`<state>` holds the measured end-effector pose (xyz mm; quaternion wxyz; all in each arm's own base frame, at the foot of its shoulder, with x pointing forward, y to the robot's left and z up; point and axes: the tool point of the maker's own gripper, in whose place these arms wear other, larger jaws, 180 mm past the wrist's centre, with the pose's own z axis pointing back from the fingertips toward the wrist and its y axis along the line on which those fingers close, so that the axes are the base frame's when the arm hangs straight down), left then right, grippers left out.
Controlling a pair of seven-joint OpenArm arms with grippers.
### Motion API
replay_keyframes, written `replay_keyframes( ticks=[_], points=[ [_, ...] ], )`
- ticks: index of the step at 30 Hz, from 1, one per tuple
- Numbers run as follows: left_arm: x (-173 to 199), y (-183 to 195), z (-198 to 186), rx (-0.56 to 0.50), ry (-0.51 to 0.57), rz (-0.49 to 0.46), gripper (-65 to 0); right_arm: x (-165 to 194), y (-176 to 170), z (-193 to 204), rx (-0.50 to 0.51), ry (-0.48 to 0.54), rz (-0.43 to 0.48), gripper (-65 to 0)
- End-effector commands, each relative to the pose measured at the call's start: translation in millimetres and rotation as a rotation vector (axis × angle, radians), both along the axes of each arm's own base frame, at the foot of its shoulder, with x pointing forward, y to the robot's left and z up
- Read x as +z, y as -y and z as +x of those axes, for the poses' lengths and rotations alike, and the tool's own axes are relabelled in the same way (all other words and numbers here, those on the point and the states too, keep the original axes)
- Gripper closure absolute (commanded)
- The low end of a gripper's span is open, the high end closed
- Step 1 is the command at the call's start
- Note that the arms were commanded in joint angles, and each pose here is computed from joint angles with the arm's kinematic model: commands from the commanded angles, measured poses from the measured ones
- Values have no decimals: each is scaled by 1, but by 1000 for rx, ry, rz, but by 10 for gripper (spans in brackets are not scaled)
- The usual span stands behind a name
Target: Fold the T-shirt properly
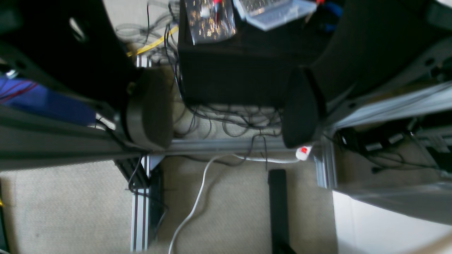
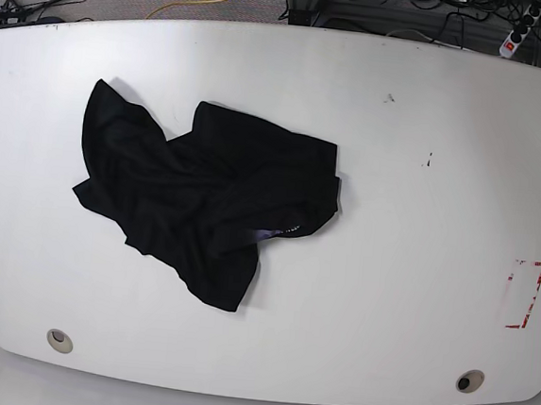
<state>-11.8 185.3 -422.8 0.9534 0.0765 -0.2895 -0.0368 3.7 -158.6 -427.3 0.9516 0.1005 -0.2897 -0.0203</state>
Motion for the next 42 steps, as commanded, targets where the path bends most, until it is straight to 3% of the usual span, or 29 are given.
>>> replay_keyframes(
  ticks=[1, 12, 18, 23, 33, 39, 42],
  points=[
    [19, 0, 9, -8, 51, 9, -453, 23, -1, 9, 2, 62, 9, -108],
    [48, 4, 39, -26, 152, 12, -460, 56, 15, 54, -67, 222, 18, -108],
    [48, 4, 58, -24, 203, 12, -574, 66, 27, 92, -78, 328, -4, -108],
    [51, 4, 76, -24, 249, 11, -578, 75, 32, 124, -32, 405, -25, -117],
    [53, 4, 90, -21, 286, 13, -579, 72, 45, 185, 82, 360, -136, -119],
    [52, 8, 92, 8, 295, 2, -579, 83, 52, 229, 97, 365, -206, -247],
    [54, 8, 102, 6, 320, 4, -579, 88, 57, 251, 98, 367, -244, -262]
  ],
)
